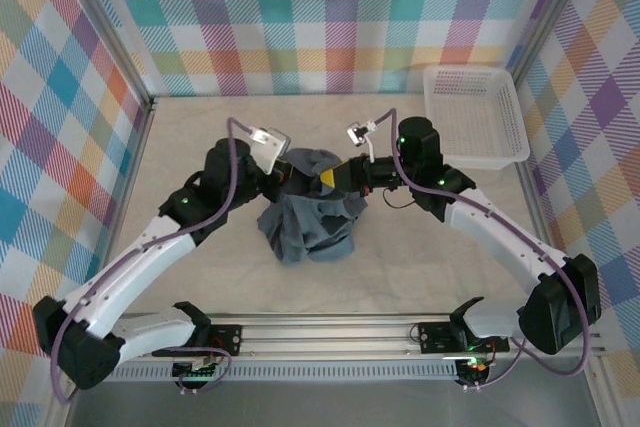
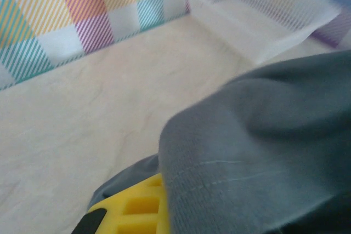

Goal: Fold the inside-out t-shirt

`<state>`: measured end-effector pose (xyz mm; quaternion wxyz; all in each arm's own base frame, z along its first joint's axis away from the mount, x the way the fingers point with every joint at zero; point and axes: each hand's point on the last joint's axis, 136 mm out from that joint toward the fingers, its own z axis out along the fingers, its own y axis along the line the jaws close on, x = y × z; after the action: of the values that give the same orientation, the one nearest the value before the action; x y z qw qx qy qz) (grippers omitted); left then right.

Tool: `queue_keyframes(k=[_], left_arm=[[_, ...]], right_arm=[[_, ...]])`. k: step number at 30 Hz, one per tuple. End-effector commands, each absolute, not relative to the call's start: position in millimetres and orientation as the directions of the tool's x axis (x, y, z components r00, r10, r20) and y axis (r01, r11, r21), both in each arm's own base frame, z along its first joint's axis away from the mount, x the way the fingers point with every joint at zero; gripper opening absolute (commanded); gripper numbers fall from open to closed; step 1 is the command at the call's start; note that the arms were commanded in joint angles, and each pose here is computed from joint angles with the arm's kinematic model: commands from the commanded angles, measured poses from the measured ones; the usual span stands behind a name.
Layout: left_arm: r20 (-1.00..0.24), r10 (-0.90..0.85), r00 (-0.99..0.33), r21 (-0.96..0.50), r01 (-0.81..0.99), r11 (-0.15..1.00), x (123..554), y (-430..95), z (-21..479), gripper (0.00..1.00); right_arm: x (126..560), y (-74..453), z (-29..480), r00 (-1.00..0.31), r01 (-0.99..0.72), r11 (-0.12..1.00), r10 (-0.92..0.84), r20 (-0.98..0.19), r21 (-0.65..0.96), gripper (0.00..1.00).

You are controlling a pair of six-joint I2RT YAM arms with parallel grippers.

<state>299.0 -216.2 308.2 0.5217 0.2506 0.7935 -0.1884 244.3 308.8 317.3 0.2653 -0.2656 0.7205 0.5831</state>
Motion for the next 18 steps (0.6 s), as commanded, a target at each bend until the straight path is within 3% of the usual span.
queue_keyframes(k=[1, 4, 6, 8, 10, 13, 15, 18], left_arm=[[-0.958, 0.043, -0.285, -0.154, 0.631, 0.760, 286.5, -215.7, 364.8, 0.00], [-0.943, 0.057, -0.327, -0.180, 0.647, 0.741, 281.5, -217.9, 354.8, 0.00], [-0.933, 0.059, -0.356, -0.200, 0.647, 0.735, 282.7, -221.4, 347.4, 0.00], [-0.919, 0.063, -0.388, -0.228, 0.655, 0.720, 283.4, -227.3, 340.1, 0.00], [-0.904, 0.063, -0.424, -0.263, 0.664, 0.700, 284.7, -235.1, 333.3, 0.00], [-0.890, 0.059, -0.452, -0.294, 0.668, 0.683, 287.9, -243.1, 329.5, 0.00], [-0.884, 0.045, -0.465, -0.307, 0.652, 0.693, 292.9, -243.8, 329.9, 0.00], [-0.869, 0.041, -0.494, -0.325, 0.630, 0.705, 298.4, -245.4, 329.1, 0.00]], right_arm=[[273.3, 281.8, 284.9, -0.796, -0.572, 0.310, 0.013, -0.605, 0.759, 0.10], [278.1, 270.2, 260.3, -0.807, -0.545, 0.384, 0.003, -0.591, 0.745, 0.17], [274.1, 266.8, 263.4, -0.799, -0.551, 0.393, 0.007, -0.601, 0.737, 0.37], [271.0, 262.5, 270.1, -0.755, -0.585, 0.427, 0.024, -0.656, 0.689, 0.46], [264.8, 259.5, 277.2, -0.631, -0.667, 0.504, 0.011, -0.776, 0.549, 0.55], [251.8, 267.6, 291.3, -0.302, -0.784, 0.590, -0.089, -0.949, 0.194, 0.66], [251.9, 278.1, 303.7, -0.098, -0.777, 0.629, -0.168, -0.981, -0.030, 0.68], [260.2, 303.3, 308.1, 0.101, -0.727, 0.617, -0.339, -0.935, -0.302, 0.71]])
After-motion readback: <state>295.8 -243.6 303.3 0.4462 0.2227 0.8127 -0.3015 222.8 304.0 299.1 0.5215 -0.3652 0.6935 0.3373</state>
